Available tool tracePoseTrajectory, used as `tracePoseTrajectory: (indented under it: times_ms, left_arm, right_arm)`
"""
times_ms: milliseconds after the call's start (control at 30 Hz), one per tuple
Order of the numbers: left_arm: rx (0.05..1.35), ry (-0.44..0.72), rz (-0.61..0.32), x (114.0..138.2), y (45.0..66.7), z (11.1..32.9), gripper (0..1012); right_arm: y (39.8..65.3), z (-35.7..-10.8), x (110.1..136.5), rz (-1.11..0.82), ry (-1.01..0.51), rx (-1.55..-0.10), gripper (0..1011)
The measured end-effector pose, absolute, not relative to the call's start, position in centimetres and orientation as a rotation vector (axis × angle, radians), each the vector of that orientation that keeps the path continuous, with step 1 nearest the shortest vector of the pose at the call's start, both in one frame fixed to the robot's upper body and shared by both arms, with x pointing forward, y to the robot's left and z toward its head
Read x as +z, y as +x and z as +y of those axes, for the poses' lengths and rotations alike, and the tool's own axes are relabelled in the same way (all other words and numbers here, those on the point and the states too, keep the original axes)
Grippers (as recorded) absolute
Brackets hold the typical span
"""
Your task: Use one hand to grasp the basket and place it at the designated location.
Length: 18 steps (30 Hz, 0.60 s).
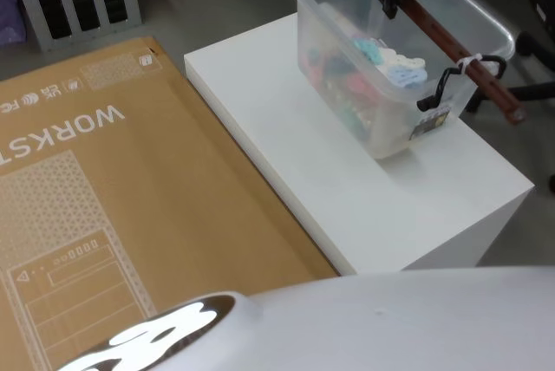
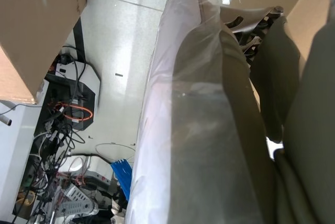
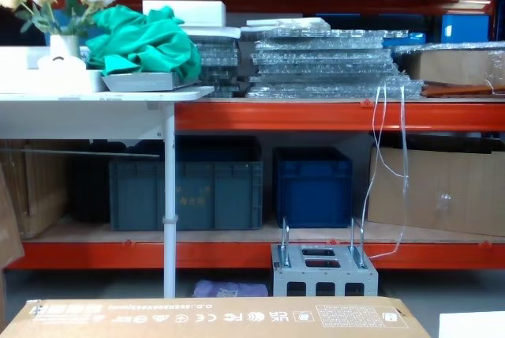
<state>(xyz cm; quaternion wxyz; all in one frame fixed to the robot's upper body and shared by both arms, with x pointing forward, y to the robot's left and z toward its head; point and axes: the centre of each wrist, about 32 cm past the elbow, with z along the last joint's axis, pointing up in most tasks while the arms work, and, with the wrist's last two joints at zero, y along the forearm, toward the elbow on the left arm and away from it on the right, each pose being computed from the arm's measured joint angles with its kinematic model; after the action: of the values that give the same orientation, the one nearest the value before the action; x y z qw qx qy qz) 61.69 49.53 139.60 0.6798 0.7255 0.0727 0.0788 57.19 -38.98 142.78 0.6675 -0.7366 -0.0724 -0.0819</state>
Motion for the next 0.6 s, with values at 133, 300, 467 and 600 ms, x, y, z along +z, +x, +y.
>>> tracePoseTrajectory:
  times_ms: [133,300,467,600]
  left_arm:
    - [0.177,1.629,0.163,139.6,61.7,49.5,0]
    - [0.177,1.629,0.163,139.6,61.7,49.5,0]
    - [0.177,1.629,0.163,139.6,61.7,49.5,0]
    - [0.177,1.629,0.163,139.6,61.7,49.5,0]
  right_arm:
    - [57.4,-38.8,143.6,-0.176,-1.653,-0.186,240]
    - [57.7,-38.7,144.4,-0.19,-1.649,-0.19,240]
    - [58.1,-38.4,145.1,-0.205,-1.648,-0.19,239]
    - [58.4,-38.2,145.4,-0.213,-1.648,-0.188,239]
